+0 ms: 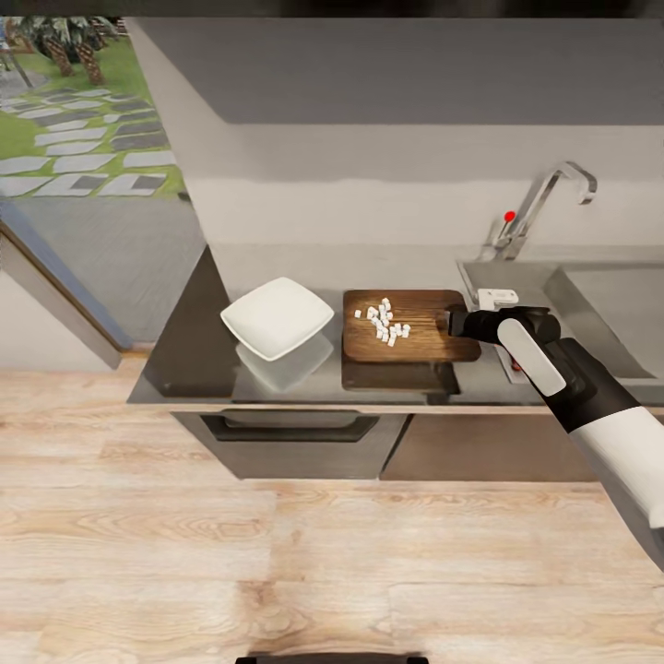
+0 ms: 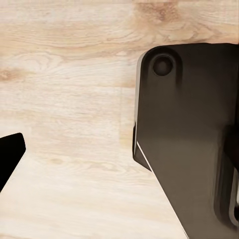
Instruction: In the kitchen, take the Vidalia onion out of the sink, dice it on the chopping board with the paring knife, put the diced onion into the bowl on the countertop, then place both the paring knife and the chopping board into the sink.
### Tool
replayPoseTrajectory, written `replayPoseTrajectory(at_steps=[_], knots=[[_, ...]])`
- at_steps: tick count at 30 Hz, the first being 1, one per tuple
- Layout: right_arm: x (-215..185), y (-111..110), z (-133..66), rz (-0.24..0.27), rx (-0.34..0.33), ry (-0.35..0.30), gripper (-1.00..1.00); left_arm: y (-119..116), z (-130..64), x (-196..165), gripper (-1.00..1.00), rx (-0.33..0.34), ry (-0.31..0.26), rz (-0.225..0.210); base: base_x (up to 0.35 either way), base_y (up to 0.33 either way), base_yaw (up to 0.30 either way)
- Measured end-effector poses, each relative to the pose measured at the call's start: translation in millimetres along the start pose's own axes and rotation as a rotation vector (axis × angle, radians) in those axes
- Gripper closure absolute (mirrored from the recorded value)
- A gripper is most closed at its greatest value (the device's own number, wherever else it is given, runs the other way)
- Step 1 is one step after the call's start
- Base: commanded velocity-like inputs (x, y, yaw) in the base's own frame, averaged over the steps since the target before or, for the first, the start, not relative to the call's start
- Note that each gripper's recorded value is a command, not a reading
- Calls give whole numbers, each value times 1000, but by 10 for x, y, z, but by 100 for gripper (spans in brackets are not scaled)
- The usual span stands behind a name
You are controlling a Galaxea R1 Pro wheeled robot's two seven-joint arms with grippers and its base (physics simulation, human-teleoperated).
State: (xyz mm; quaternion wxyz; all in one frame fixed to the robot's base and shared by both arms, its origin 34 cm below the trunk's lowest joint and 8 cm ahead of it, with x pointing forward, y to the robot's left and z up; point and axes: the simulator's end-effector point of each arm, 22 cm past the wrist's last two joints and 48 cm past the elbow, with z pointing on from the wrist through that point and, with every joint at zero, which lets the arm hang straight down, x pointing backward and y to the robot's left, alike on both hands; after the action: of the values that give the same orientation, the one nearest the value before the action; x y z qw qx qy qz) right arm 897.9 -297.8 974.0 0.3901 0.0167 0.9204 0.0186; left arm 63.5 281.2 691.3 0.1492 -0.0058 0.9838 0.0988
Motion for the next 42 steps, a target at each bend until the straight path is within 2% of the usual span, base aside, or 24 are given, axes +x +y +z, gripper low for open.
replayPoseTrajectory(at_steps=[15, 42], knots=[[-136, 9, -129, -1, -1, -24, 100, -5, 30, -67, -100, -1, -23, -5, 64, 75, 0], [-371, 23, -362, -2, -3, -65, 100, -12, 82, -190, -100, -1, -65, -13, 167, 227, 0]])
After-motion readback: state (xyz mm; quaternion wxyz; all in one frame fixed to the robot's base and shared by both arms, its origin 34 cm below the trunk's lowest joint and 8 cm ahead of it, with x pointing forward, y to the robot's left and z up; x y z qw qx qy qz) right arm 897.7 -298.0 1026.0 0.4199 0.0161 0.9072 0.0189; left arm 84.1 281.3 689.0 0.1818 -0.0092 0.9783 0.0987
